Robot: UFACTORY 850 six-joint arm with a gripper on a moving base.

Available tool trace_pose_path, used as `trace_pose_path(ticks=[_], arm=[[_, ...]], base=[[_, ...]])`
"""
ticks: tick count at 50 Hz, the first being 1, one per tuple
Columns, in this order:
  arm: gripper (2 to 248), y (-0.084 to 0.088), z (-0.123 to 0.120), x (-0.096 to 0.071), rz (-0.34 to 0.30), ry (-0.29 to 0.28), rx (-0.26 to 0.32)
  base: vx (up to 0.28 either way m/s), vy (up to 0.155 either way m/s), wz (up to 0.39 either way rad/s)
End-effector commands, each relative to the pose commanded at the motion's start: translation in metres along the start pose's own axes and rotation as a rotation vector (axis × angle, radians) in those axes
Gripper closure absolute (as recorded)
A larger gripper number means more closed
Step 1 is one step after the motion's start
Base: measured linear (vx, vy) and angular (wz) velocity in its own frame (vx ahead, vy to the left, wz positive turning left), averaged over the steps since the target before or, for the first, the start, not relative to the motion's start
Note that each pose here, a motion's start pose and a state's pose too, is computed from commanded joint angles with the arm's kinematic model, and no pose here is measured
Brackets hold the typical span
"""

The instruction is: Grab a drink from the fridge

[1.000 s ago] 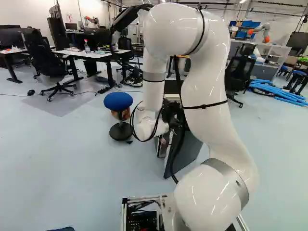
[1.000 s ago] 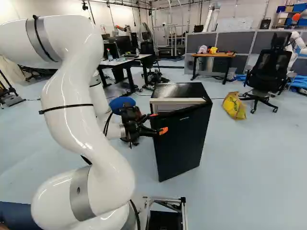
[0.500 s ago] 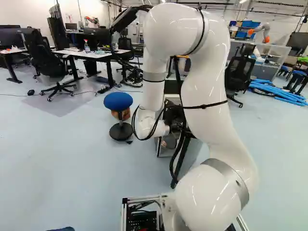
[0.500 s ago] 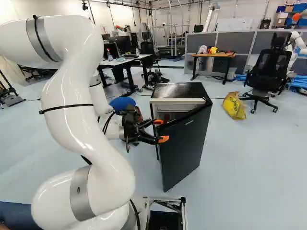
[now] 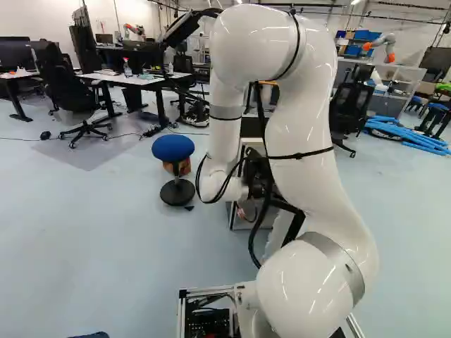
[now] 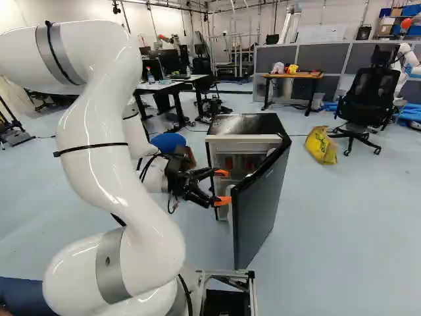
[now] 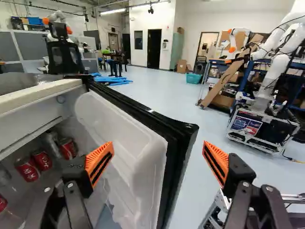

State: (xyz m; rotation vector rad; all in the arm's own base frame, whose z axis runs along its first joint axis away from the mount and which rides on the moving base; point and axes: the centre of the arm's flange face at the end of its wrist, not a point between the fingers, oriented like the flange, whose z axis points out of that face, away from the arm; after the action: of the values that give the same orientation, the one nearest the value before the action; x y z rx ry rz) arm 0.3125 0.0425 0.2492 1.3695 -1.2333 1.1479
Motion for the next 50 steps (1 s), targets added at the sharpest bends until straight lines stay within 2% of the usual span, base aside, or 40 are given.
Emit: trace_pose_path(ticks=[13, 25, 33, 50], arm=[[3, 0.008, 0.0, 0.001, 0.012, 0.008, -0.084], [3, 0.008, 0.001, 0.001, 0.018, 0.007, -0.105], [3, -0.001, 0.007, 0.005, 0.041, -0.002, -0.134], [3, -0.03, 0.035, 0.018, 0.119, -0.028, -0.233]], base=[[0.0, 0.0, 0.0], [0.0, 0.0, 0.0], [0.0, 0.0, 0.0], [0.0, 0.0, 0.0]])
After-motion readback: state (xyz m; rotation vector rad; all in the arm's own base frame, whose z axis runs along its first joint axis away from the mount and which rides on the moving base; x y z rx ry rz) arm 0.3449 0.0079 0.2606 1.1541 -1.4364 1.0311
